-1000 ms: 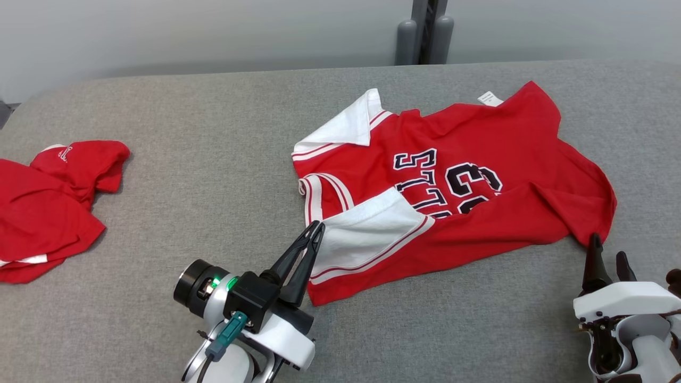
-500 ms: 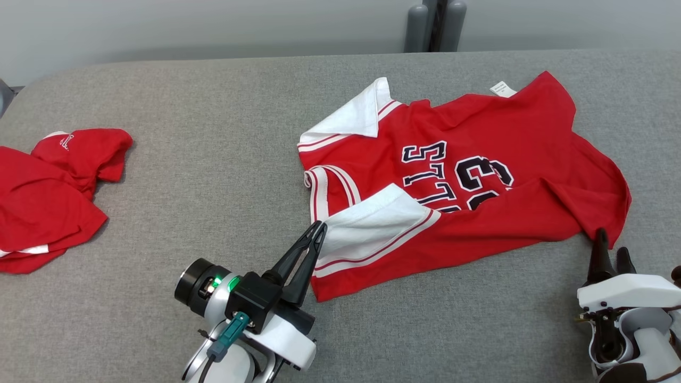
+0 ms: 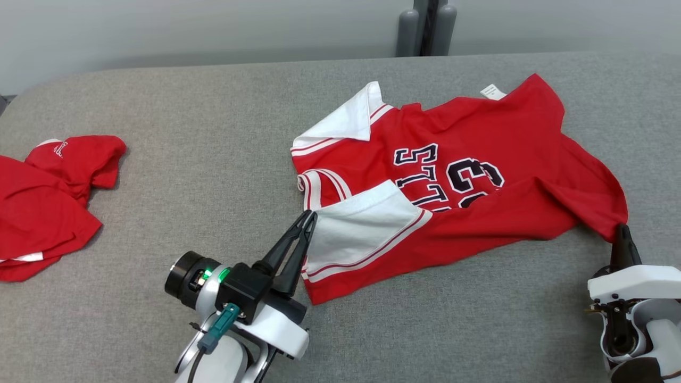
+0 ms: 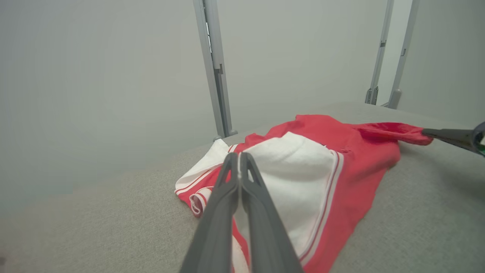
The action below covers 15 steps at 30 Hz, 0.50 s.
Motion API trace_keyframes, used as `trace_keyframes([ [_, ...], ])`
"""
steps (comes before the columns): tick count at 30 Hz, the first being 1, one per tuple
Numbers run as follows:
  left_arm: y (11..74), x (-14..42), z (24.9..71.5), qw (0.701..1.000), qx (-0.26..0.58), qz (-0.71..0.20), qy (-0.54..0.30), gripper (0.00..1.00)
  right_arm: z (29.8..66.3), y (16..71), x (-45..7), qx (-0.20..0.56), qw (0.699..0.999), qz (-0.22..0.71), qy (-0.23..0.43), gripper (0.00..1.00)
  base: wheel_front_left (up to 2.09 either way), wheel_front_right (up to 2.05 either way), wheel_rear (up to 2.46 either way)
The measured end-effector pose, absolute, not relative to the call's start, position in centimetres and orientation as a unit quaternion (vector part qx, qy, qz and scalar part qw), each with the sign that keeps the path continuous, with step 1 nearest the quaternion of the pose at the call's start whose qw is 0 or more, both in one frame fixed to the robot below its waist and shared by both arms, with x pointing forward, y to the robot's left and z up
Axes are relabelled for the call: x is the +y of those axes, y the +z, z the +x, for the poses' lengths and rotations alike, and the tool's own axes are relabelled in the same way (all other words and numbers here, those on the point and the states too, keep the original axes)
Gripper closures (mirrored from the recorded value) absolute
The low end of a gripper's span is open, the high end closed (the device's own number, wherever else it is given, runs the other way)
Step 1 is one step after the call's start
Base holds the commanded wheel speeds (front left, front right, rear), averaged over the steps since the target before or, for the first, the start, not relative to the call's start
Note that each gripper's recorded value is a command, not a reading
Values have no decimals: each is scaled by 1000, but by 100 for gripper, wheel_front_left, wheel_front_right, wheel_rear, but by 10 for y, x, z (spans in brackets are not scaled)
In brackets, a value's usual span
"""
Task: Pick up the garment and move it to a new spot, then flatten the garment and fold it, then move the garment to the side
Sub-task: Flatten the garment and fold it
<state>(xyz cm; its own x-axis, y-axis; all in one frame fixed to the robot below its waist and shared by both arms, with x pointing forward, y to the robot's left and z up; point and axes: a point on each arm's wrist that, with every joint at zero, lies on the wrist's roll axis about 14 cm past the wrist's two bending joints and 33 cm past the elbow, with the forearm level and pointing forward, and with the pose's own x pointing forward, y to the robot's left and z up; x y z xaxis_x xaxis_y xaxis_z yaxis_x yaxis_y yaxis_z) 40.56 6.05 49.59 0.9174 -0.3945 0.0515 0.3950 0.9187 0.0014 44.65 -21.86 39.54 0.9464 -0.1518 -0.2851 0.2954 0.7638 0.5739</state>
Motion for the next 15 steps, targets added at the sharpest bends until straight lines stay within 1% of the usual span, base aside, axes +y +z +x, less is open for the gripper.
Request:
trace_keyframes([
  [5, 517, 69, 407, 980, -55, 1, -190, 100, 449, 424, -228, 76, 949, 291, -98, 100, 0, 0, 0],
  [10, 543, 80, 408, 979, -94, 13, -179, 100, 454, 467, -239, 20, 967, 244, -72, 100, 0, 0, 0],
  [15, 577, 93, 414, 974, -144, 36, -172, 100, 461, 520, -249, -45, 975, 211, -50, 100, 0, 0, 0],
])
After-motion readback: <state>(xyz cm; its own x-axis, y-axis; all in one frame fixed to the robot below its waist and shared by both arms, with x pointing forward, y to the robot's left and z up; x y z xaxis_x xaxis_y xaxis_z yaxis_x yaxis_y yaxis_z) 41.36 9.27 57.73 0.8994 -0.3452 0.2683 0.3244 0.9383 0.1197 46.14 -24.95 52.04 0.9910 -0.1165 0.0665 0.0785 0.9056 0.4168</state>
